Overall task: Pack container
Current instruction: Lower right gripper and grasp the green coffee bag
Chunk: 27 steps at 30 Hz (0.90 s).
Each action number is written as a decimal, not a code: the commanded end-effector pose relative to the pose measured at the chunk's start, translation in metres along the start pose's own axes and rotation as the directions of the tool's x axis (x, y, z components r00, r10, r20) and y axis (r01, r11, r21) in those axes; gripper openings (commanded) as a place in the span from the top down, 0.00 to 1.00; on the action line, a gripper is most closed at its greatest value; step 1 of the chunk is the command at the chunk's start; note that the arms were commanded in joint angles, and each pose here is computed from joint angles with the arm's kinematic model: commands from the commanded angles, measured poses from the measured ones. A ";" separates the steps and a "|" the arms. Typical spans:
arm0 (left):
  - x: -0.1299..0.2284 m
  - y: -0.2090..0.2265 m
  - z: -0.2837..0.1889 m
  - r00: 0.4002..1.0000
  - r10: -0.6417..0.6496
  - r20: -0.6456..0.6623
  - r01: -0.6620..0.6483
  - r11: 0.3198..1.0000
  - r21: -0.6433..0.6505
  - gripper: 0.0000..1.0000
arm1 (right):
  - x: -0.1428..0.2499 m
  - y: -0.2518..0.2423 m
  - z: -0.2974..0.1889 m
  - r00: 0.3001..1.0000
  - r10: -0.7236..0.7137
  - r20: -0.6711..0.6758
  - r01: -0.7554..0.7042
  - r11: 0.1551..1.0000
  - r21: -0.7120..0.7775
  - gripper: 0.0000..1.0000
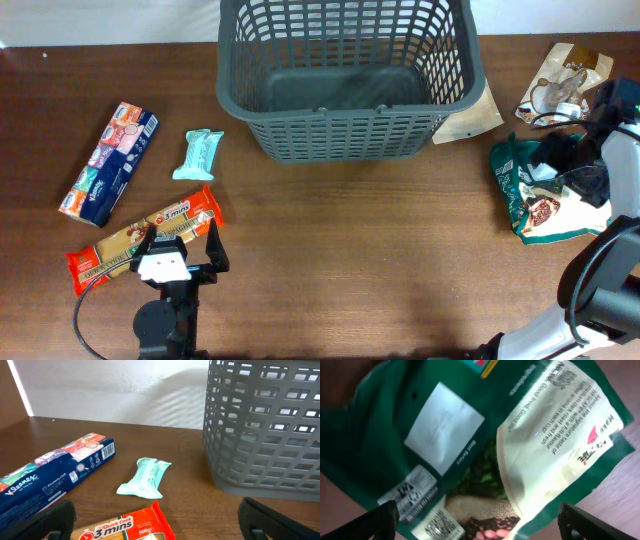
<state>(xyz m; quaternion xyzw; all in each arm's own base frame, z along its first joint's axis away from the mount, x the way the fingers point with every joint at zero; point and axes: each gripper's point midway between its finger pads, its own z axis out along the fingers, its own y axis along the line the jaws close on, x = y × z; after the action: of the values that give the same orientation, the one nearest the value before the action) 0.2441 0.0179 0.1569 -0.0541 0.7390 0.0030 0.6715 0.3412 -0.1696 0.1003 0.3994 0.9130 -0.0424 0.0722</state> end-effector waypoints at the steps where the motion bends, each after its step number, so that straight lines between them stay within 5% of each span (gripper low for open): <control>1: 0.001 -0.002 0.000 1.000 0.019 0.004 -0.019 1.000 0.013 0.01 | 0.001 0.000 0.004 0.969 0.247 -0.010 -0.247 0.969 -0.002 0.01; 9: 0.001 -0.002 0.000 1.000 0.019 0.003 -0.019 1.000 0.013 0.01 | 0.008 -0.014 0.009 0.880 0.475 0.012 -0.474 0.877 0.073 0.01; 27: 0.001 -0.002 0.000 1.000 0.019 0.004 -0.019 1.000 0.013 0.01 | 0.003 -0.063 0.015 0.781 0.623 0.050 -0.623 0.771 0.135 0.01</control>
<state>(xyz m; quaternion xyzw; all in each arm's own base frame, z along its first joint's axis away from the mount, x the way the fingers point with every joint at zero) 0.2441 0.0179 0.1568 -0.0541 0.7391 0.0030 0.6714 0.2952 -0.2069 0.0886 0.6759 0.7317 -0.0737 0.0482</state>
